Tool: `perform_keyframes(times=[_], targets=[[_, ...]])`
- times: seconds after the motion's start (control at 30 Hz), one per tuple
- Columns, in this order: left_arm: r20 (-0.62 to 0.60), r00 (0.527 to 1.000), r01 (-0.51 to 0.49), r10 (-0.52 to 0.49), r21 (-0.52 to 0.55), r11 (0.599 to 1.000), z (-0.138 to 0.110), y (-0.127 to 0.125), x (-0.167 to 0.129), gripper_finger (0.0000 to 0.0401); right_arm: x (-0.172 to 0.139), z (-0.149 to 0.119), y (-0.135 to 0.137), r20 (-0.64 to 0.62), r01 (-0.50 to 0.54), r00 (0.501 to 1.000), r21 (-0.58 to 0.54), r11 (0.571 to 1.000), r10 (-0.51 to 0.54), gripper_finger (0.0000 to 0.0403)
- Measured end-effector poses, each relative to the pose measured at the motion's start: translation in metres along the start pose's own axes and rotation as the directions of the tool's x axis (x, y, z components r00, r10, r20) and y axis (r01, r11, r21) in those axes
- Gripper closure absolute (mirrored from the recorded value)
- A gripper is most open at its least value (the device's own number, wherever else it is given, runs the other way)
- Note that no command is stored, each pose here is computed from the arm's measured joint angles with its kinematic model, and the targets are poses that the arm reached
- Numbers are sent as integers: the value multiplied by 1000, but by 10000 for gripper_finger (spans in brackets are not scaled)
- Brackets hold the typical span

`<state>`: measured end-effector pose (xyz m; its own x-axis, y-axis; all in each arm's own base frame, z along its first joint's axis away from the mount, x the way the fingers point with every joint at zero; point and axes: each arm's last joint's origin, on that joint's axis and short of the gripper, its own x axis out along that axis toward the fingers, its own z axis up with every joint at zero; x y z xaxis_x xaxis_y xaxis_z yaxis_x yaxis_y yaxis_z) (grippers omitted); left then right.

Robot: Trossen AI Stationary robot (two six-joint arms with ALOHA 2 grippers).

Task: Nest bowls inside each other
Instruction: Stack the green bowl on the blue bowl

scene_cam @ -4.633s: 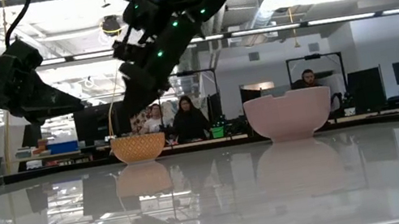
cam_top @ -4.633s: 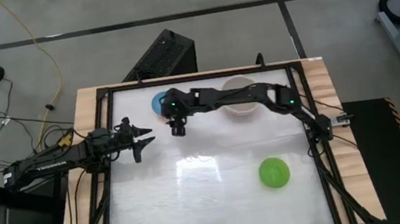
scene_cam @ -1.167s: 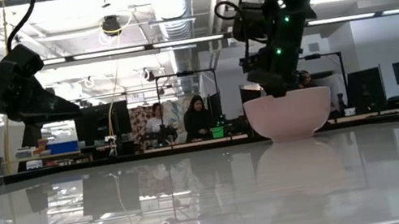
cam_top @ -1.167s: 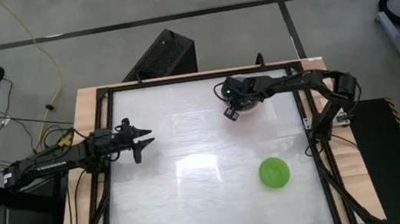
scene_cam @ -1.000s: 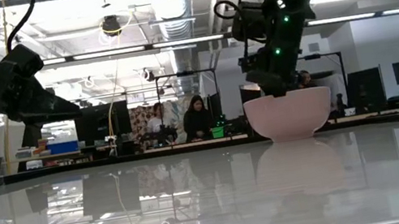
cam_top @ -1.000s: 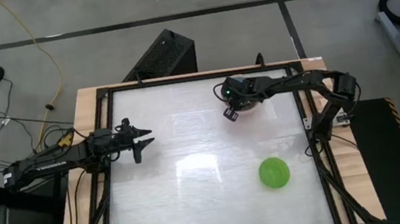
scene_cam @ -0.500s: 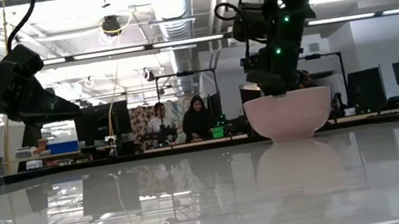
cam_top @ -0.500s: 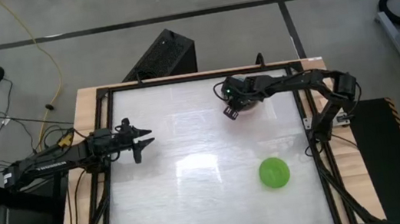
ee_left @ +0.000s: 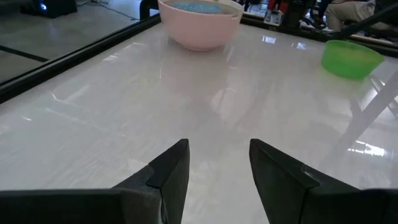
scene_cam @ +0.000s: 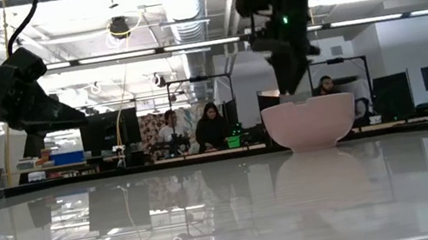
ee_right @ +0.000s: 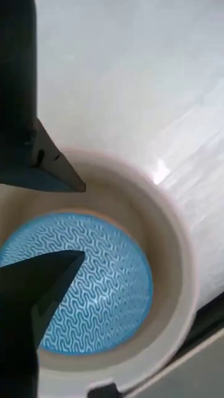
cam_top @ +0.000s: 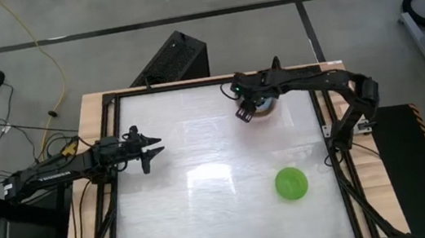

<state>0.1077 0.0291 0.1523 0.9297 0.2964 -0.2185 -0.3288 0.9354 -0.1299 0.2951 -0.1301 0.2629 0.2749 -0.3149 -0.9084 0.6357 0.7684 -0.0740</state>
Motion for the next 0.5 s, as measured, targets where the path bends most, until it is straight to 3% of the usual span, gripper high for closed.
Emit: perform_keyframes(times=[0.23, 0.5], targets=[[-4, 1000, 24, -24, 0, 1000, 0, -1, 0, 244, -43, -3, 38, -59, -70, 996, 8, 998, 70, 235], [-15, 997, 80, -80, -1, 997, -1, -2, 0, 244, -73, -54, 116, -172, -182, 965, 102, 978, 197, 236]])
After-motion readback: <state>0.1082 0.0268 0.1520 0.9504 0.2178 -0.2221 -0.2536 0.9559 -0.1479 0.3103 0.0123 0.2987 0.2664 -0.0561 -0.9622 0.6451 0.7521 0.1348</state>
